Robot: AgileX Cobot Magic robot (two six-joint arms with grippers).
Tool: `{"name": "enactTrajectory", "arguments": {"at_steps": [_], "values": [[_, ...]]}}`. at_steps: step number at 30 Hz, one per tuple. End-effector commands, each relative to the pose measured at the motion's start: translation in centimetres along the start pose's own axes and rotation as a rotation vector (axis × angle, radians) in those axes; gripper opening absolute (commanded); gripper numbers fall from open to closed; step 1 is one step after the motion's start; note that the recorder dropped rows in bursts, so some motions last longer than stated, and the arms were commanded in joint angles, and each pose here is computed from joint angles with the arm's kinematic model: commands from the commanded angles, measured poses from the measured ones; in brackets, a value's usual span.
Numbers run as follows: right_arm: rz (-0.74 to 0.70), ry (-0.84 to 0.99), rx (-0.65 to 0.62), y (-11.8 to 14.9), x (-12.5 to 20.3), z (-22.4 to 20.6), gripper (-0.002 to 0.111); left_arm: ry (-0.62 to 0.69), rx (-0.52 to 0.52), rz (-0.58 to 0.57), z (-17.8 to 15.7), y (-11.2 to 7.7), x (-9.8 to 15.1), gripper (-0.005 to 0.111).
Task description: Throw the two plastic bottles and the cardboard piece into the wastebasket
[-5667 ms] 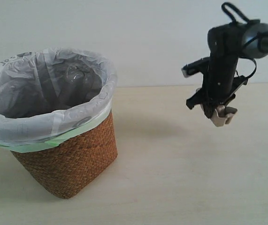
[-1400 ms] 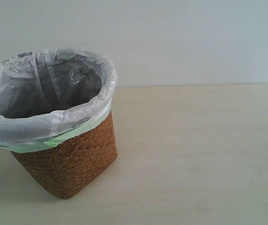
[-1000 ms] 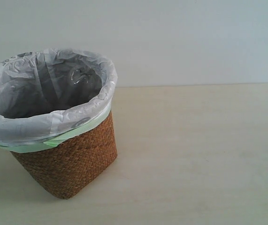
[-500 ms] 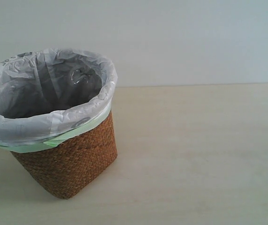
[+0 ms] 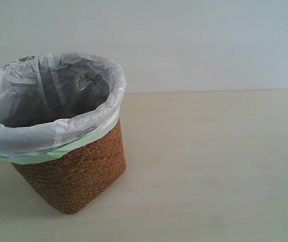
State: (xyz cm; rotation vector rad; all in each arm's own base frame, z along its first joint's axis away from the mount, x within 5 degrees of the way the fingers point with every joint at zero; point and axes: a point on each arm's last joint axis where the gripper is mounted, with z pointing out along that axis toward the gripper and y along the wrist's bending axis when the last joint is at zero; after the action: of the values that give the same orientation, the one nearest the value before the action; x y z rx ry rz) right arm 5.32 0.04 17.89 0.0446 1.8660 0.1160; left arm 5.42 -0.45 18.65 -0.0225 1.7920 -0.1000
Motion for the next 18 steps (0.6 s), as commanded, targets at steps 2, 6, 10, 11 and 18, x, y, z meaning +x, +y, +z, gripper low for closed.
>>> {"name": "enactTrajectory", "arguments": {"at_steps": [2, 6, 10, 11, 18], "values": [[-0.012, -0.010, -0.053, 0.49, -0.07, -0.06, 0.007, 0.000, -0.002, -0.004, 0.02, 0.02, 0.11, 0.004], [-0.104, -0.012, -0.118, 1.08, -0.04, -0.11, 0.007, 0.000, -0.002, -0.004, 0.02, 0.02, 0.11, 0.004], [-0.089, -0.006, -0.122, 1.12, 0.01, -0.12, 0.007, 0.000, -0.002, -0.004, 0.02, 0.02, 0.11, 0.004], [-0.089, -0.006, -0.122, 1.12, 0.01, -0.12, 0.007, 0.000, -0.002, -0.004, 0.02, 0.02, 0.11, 0.004], [-0.075, -0.005, -0.122, 1.12, 0.01, -0.12, 0.007, 0.000, -0.002, -0.004, 0.02, 0.02, 0.11, 0.004]]}}
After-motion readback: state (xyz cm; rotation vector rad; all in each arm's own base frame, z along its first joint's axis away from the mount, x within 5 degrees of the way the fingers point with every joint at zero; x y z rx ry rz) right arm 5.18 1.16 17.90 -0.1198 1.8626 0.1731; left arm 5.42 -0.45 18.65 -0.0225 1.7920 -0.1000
